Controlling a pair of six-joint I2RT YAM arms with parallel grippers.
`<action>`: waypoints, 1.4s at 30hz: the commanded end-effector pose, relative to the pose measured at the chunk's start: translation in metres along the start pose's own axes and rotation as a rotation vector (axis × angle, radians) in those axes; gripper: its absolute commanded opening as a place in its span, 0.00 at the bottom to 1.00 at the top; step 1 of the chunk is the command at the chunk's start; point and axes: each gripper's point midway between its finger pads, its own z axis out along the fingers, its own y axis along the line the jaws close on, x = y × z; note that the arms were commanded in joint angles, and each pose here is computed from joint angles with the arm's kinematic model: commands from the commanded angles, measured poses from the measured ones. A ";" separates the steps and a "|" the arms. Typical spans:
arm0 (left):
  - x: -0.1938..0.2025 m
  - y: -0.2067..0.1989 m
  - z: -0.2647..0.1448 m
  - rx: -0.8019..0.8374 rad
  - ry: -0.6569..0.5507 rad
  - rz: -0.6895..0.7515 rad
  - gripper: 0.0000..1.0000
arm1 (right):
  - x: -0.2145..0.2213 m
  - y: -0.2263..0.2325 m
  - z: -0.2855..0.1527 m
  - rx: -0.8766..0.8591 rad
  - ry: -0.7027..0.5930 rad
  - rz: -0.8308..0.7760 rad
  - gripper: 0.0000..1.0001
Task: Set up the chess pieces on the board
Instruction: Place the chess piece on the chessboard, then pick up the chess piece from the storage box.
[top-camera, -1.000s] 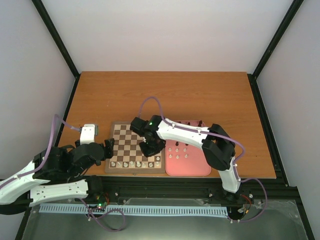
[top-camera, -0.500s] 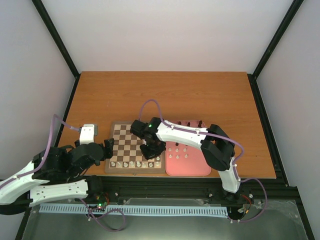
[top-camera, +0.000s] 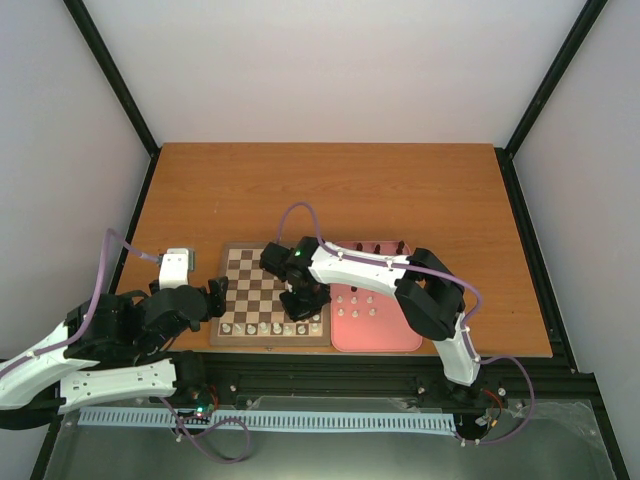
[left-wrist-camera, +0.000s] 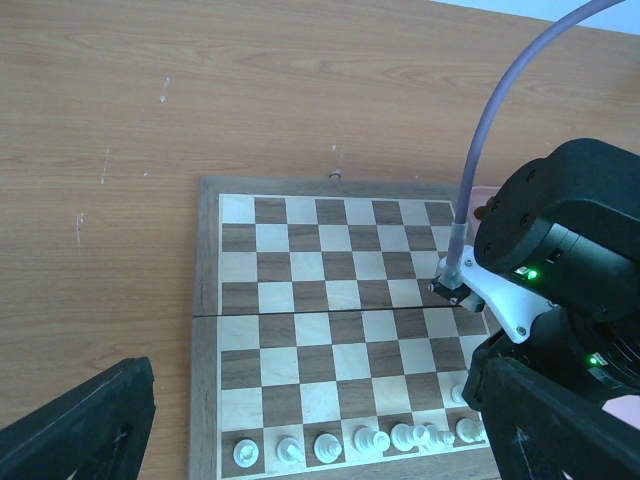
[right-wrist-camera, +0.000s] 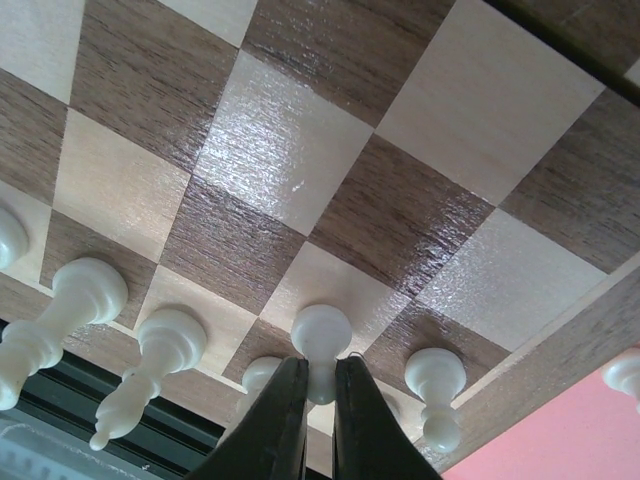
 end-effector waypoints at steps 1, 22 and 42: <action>-0.003 0.005 -0.002 -0.009 -0.011 -0.011 1.00 | 0.000 0.004 0.004 0.006 0.000 -0.016 0.09; -0.005 -0.001 -0.001 -0.005 -0.013 0.009 1.00 | -0.032 0.002 -0.065 0.034 -0.208 -0.006 0.34; -0.001 -0.021 0.008 0.009 0.016 0.048 1.00 | 0.053 -0.148 -0.020 0.105 -0.083 0.296 0.34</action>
